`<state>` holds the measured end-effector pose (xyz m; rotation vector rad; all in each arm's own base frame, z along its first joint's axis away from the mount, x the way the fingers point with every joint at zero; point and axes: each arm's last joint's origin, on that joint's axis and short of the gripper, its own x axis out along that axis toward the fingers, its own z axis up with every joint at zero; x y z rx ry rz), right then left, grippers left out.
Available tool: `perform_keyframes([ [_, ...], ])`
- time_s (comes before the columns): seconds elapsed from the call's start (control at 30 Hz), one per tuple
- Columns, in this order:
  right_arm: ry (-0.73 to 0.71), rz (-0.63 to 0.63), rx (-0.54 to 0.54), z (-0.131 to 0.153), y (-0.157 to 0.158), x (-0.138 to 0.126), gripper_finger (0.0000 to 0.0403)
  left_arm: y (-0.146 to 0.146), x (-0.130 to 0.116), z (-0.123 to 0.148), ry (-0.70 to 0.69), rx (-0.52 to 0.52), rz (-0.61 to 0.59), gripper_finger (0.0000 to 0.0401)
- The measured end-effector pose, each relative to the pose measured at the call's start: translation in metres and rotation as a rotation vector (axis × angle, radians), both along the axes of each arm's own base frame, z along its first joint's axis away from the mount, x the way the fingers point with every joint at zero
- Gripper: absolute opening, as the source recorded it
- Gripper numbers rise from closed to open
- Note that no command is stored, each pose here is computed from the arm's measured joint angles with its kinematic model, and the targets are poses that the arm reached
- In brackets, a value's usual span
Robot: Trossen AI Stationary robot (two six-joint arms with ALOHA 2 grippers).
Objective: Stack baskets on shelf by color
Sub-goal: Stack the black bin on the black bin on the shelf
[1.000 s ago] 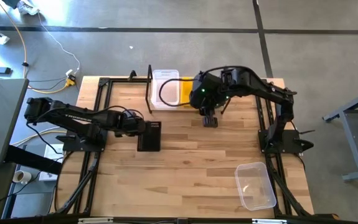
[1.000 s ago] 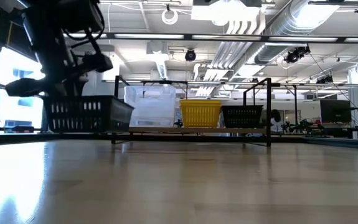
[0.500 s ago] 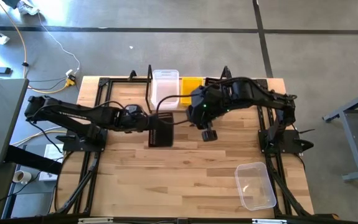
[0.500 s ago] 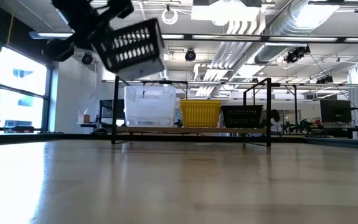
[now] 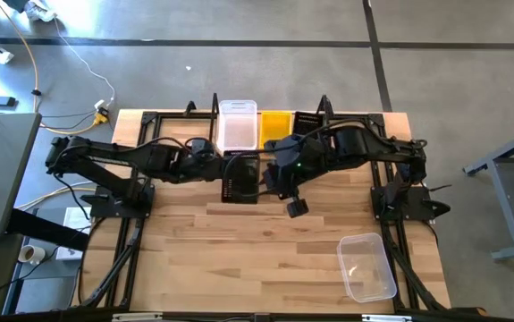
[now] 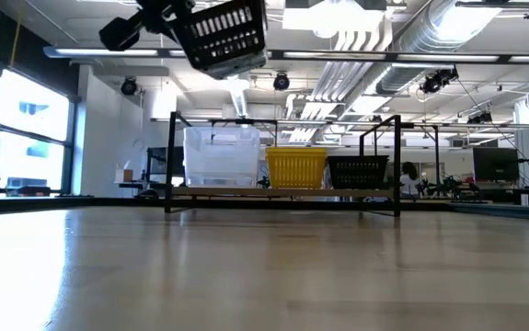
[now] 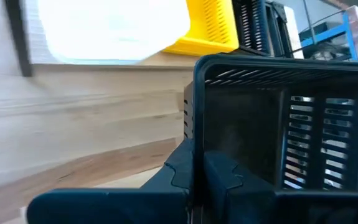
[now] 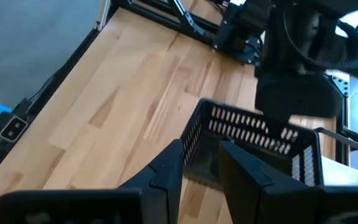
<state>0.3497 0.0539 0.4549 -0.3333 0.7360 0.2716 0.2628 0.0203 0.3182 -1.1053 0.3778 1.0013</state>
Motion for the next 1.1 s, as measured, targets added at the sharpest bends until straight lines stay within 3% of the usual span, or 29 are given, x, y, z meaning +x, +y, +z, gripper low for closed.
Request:
perform_keyframes([
  [0.3, 0.059, -0.003, -0.009, -0.019, 0.004, 0.014, 0.009, 0.007, 0.026, 0.008, 0.051, 0.02, -0.009, 0.0],
  [0.6, 0.167, 0.014, -0.045, -0.059, 0.019, 0.033, 0.009, 0.016, 0.03, 0.001, 0.081, 0.0, 0.001, 0.0],
  [1.1, 0.239, -0.108, -0.225, -0.119, 0.017, 0.047, 0.009, 0.019, 0.032, 0.003, 0.048, -0.002, 0.006, 0.0],
])
